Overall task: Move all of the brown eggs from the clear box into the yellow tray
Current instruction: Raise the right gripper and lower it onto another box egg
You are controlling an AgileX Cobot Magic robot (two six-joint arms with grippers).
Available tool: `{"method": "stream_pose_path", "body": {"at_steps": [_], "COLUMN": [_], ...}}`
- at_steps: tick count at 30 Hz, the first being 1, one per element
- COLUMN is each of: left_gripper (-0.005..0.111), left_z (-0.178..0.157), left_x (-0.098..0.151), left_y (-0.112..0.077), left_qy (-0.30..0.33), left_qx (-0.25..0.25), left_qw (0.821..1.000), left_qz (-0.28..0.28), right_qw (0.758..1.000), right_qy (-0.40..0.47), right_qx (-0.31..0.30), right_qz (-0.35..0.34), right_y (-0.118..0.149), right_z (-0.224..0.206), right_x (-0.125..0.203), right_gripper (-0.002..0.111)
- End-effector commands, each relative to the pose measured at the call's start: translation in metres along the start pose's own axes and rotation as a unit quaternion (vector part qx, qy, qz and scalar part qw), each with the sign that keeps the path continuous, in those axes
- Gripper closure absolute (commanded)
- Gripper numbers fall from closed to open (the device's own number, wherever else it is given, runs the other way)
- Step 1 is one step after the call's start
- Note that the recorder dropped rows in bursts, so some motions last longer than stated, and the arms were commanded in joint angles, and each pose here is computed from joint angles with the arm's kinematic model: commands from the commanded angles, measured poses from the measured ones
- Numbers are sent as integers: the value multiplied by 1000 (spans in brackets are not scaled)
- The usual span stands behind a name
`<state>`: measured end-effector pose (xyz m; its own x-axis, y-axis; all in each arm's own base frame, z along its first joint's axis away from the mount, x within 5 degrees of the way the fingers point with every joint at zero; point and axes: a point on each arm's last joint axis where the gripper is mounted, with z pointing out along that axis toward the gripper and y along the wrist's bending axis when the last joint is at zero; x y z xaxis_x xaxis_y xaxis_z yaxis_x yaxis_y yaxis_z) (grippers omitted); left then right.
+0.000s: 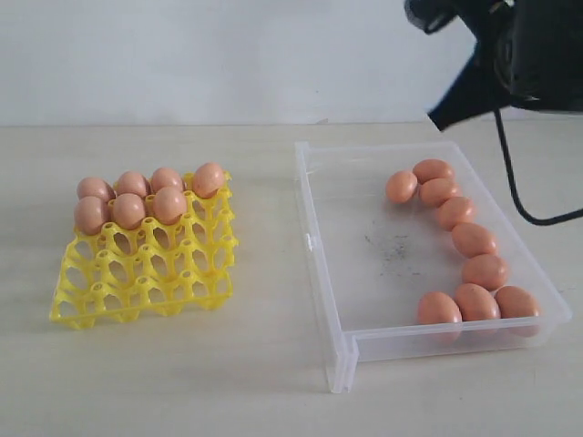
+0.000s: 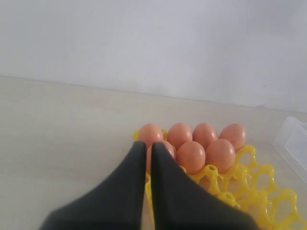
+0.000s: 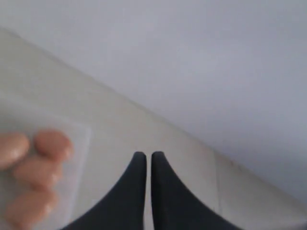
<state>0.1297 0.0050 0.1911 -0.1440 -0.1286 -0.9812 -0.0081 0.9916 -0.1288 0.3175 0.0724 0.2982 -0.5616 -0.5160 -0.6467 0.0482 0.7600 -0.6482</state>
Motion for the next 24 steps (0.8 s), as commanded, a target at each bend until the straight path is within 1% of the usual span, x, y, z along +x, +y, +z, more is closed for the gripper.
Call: {"method": "stream_pose_path", "body": {"at_steps": [1,3,5,6,8,10,13,17,19,20,22,23,24], "left_gripper": [103,103,103,103,103,103,103,103,103,103,103,103,103], "left_z": [-1,-1,-1,-1,-1,-1,-1,-1,-1,-1,-1,-1,-1], "left_x": [1,0,0,1,1,1,1,1,1,1,1,1,1], "left_y": [-1,-1,-1,-1,-1,-1,-1,-1,-1,-1,-1,-1,-1], "left_qy": [-2,-4,-4,-3,0,1,1,2,2,2,1,1,1], "left_qx": [4,5,5,4,3,4,4,3,3,3,4,4,4], "left_qw": [1000,1000,1000,1000,1000,1000,1000,1000,1000,1000,1000,1000,1000], "left_qz": [-7,-7,-7,-7,-7,-6,-6,-6,-6,-6,-5,-5,-5], "right_qw": [980,965,948,939,925,919,912,899,893,890,887,886,885], "right_qy": [179,186,165,161,146,149,188,238,252,261,273,281,291], "right_qx": [-72,-170,-262,-297,-342,-350,-350,-357,-364,-366,-365,-363,-359], "right_qz": [-50,-73,-71,-61,-84,-101,-104,-83,-75,-77,-77,-70,-58], "right_y": [8,25,42,50,62,68,75,82,87,90,94,95,97], "right_z": [-9,-13,-17,-19,-18,-14,-4,10,15,16,19,20,22], "right_x": [34,37,34,33,32,34,43,51,54,55,58,60,61], "right_gripper": [108,108,108,108,108,108,108,108,106,103,92,82,75]}}
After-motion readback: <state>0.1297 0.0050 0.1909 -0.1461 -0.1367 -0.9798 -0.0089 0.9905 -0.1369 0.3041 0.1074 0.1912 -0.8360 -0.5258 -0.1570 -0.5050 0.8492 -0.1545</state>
